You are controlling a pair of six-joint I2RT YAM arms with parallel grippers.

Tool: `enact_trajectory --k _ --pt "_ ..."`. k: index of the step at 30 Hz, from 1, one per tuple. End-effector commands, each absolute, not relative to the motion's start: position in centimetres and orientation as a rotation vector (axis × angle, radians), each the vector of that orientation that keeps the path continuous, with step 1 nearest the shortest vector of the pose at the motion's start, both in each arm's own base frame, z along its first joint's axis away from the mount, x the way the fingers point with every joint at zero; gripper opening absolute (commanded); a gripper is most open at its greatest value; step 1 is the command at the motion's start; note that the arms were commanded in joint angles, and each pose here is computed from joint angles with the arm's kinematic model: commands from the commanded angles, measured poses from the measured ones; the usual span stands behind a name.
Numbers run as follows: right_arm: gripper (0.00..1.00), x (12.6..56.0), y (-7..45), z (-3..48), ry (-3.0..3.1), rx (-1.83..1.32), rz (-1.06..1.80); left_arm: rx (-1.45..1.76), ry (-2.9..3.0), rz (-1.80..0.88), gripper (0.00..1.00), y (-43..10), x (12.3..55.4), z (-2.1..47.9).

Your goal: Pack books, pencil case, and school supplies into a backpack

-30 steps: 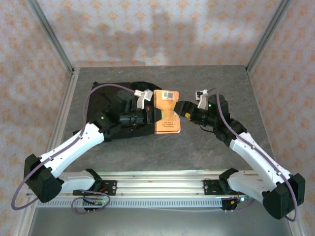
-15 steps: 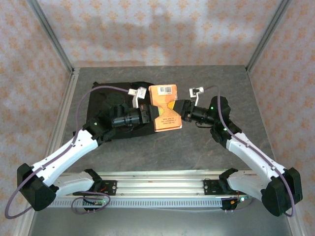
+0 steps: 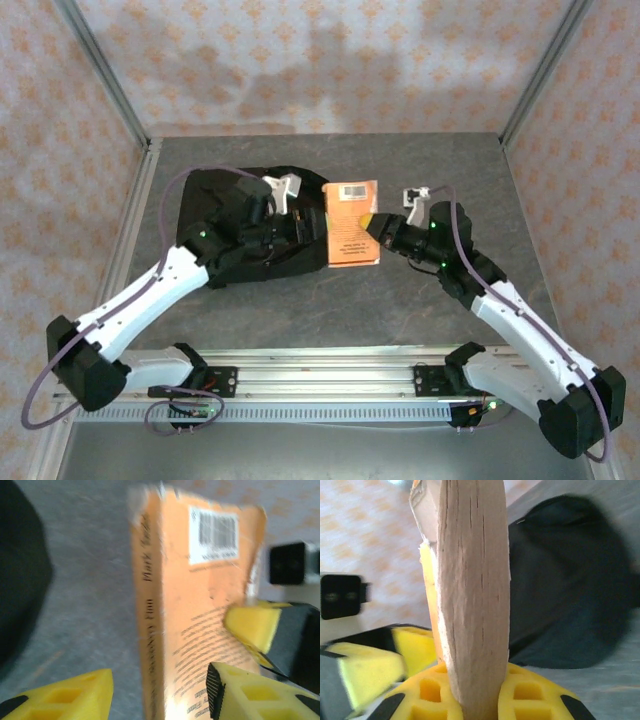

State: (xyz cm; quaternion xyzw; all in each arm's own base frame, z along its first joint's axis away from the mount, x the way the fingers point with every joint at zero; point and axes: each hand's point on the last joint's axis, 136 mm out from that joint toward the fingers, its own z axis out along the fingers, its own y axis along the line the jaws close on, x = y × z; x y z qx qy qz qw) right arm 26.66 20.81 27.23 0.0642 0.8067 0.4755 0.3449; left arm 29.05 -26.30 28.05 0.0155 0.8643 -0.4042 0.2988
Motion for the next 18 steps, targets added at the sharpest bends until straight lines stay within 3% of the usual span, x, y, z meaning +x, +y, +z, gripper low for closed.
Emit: enact_trajectory --k 1,8,18 --pt "0.0 28.0 15.0 26.2 2.098 0.305 0.805 -0.059 2.435 -0.619 0.56 -21.0 31.3 25.1" --pt "0.0 28.1 12.9 24.2 2.14 0.336 0.63 -0.143 2.528 -0.106 0.68 -16.6 35.4 22.2" --pt "0.0 28.2 12.9 23.6 2.151 0.308 0.604 -0.226 2.536 0.434 0.71 -10.4 38.8 19.7"
